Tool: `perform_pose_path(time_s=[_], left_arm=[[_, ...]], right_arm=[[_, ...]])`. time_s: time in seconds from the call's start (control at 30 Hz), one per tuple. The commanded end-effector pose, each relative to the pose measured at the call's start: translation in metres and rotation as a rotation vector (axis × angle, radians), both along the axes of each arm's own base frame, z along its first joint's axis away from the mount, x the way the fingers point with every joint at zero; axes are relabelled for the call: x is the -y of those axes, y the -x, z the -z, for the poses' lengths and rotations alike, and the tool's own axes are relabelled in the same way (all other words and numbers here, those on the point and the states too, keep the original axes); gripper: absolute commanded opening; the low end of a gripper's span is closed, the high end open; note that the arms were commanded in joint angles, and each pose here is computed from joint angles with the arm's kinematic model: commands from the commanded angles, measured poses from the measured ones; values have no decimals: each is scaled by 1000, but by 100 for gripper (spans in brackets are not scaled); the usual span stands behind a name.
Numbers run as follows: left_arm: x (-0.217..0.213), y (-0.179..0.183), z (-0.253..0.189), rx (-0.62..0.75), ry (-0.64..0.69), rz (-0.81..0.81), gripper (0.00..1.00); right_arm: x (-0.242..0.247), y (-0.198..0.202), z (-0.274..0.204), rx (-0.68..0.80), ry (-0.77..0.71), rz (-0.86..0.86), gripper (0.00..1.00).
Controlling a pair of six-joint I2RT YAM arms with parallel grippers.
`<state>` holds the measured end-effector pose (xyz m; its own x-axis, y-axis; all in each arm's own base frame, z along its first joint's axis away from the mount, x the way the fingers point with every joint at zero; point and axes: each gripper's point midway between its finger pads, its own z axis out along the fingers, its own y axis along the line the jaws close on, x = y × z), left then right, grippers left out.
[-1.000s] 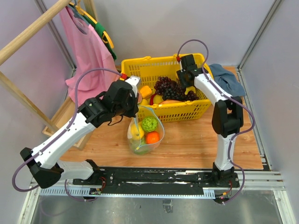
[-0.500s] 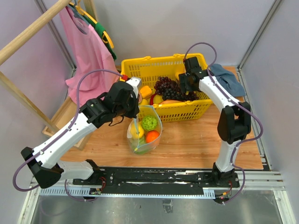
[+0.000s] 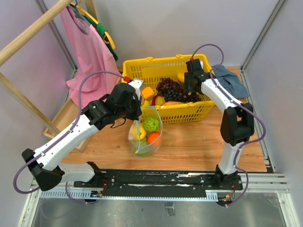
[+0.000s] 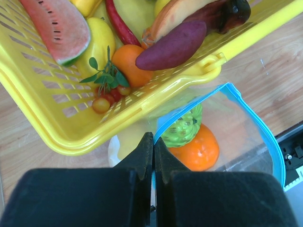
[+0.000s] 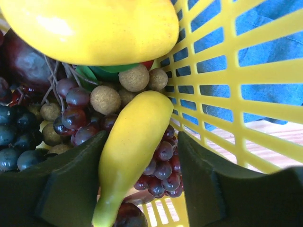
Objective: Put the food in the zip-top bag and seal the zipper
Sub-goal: Pick up the fake fruit from the bin.
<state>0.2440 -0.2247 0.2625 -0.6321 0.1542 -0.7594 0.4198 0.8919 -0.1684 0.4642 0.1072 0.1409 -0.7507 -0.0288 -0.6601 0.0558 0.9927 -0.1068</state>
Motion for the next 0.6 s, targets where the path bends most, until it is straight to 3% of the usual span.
perform_pose_path(time_s=[0.0, 0.17, 0.37, 0.57], left_arm=[[0, -1, -11, 29, 40, -5, 0], [0, -2, -9, 30, 37, -1, 0], [1, -2, -9, 29, 40, 1, 0], [2, -2, -11, 33, 41, 5, 0]], right_arm=[[16, -4, 2, 13, 56, 80, 56], [14, -6, 2, 36, 46, 66, 42], [14, -1, -7, 28, 57, 53, 15], [13, 14, -54, 115, 49, 2, 6]])
